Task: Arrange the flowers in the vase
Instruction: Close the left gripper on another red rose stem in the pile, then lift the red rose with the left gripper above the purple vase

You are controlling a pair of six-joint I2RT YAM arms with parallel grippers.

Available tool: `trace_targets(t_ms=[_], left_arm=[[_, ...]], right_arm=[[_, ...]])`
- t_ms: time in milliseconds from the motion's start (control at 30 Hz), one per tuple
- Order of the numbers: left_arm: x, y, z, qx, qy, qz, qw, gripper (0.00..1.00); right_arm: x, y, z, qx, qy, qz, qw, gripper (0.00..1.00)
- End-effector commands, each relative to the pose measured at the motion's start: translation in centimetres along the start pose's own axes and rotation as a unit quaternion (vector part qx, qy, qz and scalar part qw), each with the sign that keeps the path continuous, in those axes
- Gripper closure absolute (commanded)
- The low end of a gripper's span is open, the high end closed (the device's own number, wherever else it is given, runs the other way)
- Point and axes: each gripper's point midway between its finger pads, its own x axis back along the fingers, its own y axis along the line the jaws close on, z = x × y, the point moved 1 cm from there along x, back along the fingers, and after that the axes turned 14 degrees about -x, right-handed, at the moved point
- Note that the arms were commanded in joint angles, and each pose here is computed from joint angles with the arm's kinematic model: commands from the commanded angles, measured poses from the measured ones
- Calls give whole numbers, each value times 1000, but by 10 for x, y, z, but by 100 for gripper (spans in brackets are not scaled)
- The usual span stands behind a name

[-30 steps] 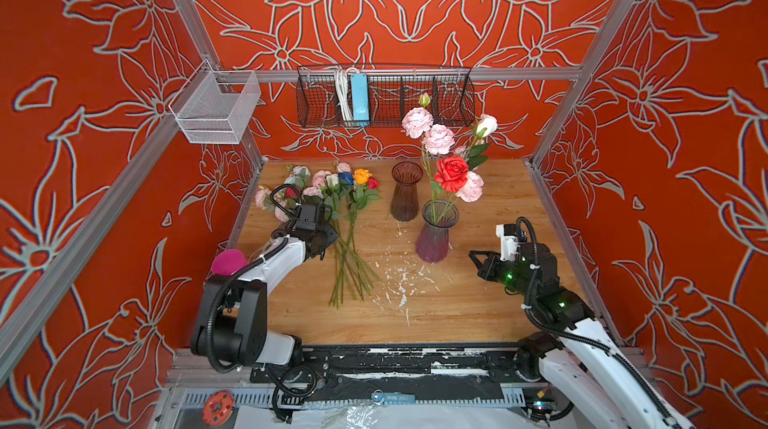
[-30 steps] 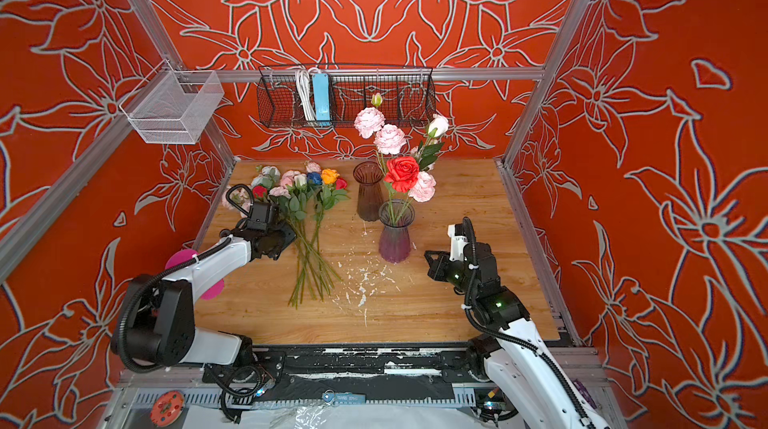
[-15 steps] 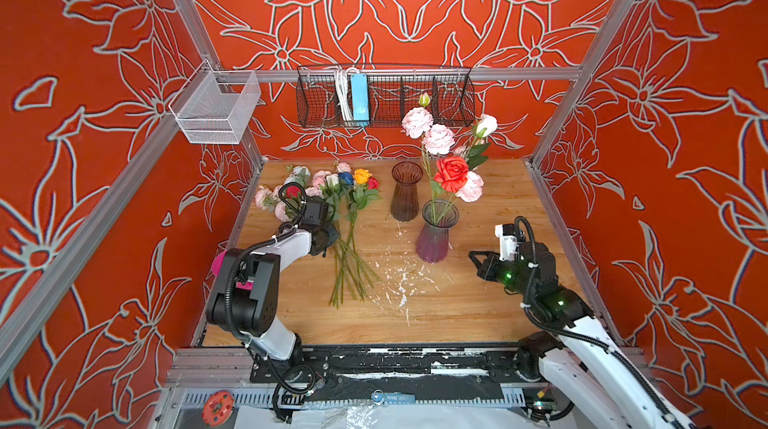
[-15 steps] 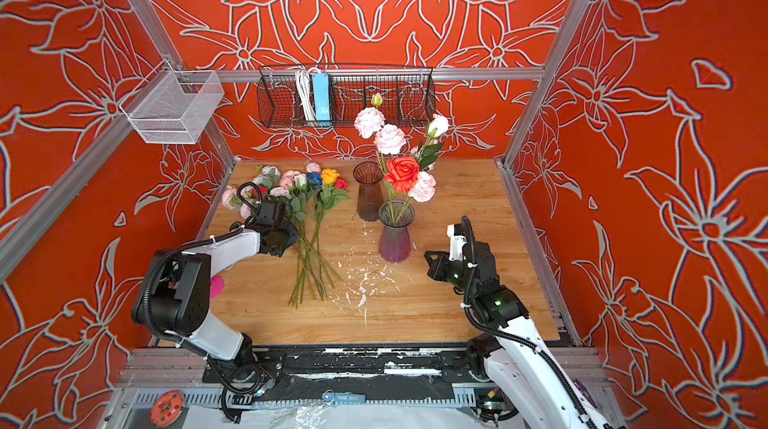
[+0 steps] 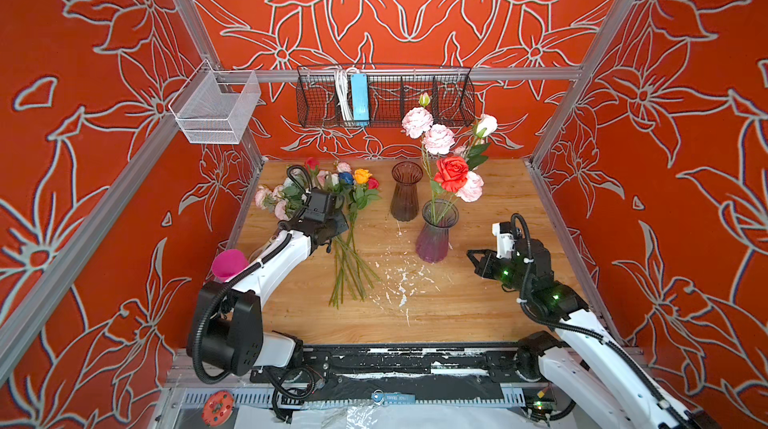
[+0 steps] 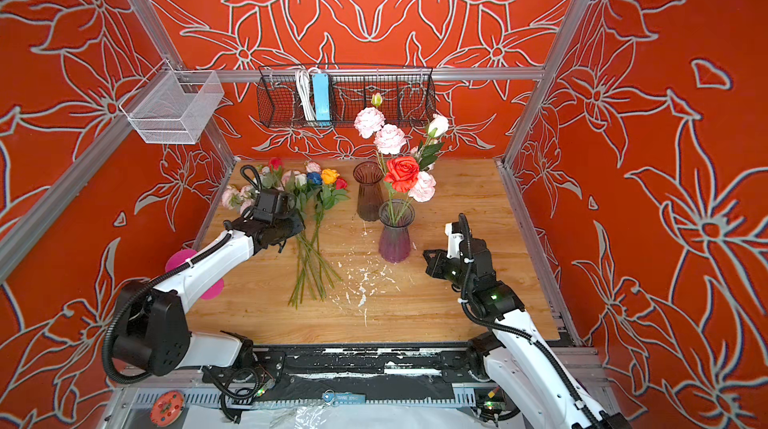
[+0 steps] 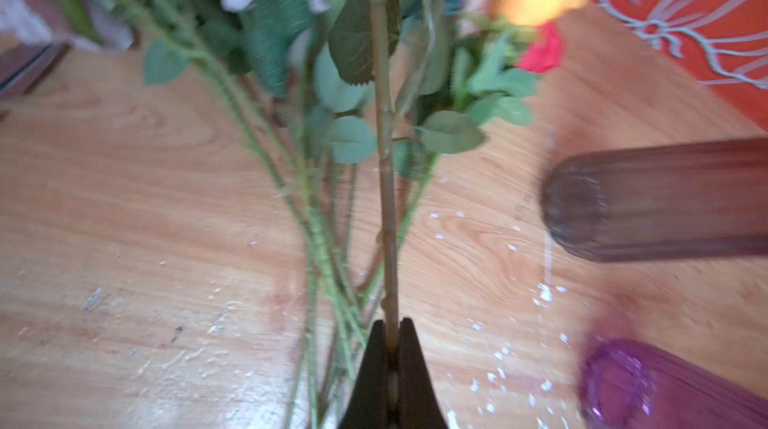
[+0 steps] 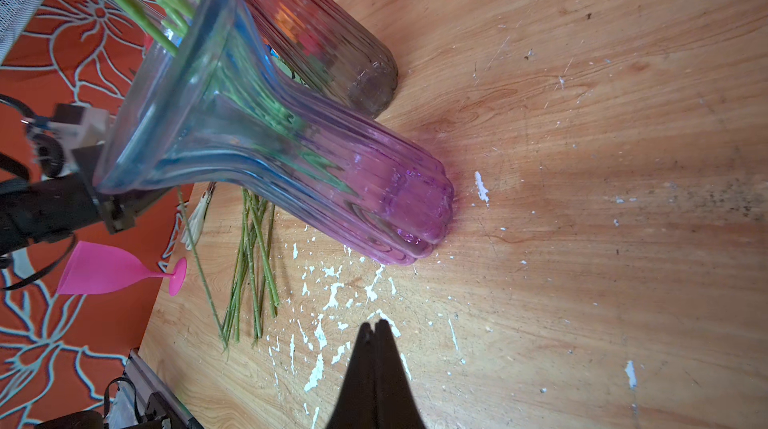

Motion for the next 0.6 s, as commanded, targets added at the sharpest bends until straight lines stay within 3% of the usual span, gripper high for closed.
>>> trace_targets(t_ms=[0,200,333,467,567], left_arm=[[21,1,-4,-23,-9,-19,1000,100],[67,-32,-29,-39,-94,77,992,100],[107,-65,-40,-73,-171,161,969,100],[156,-95,-46,-107,-246,236,934,100],[188,-116,-47,-130,-292,290,902,100]], right_arm=[[6,20,-13,0,-17,-28,999,98],[10,24,-13,4,-17,-37,999,98],[15,42,-9,23,-4,-84,996,93],[28,58,-10,36,-9,-118,992,62],[40,64,-15,48,-30,-129,990,50]])
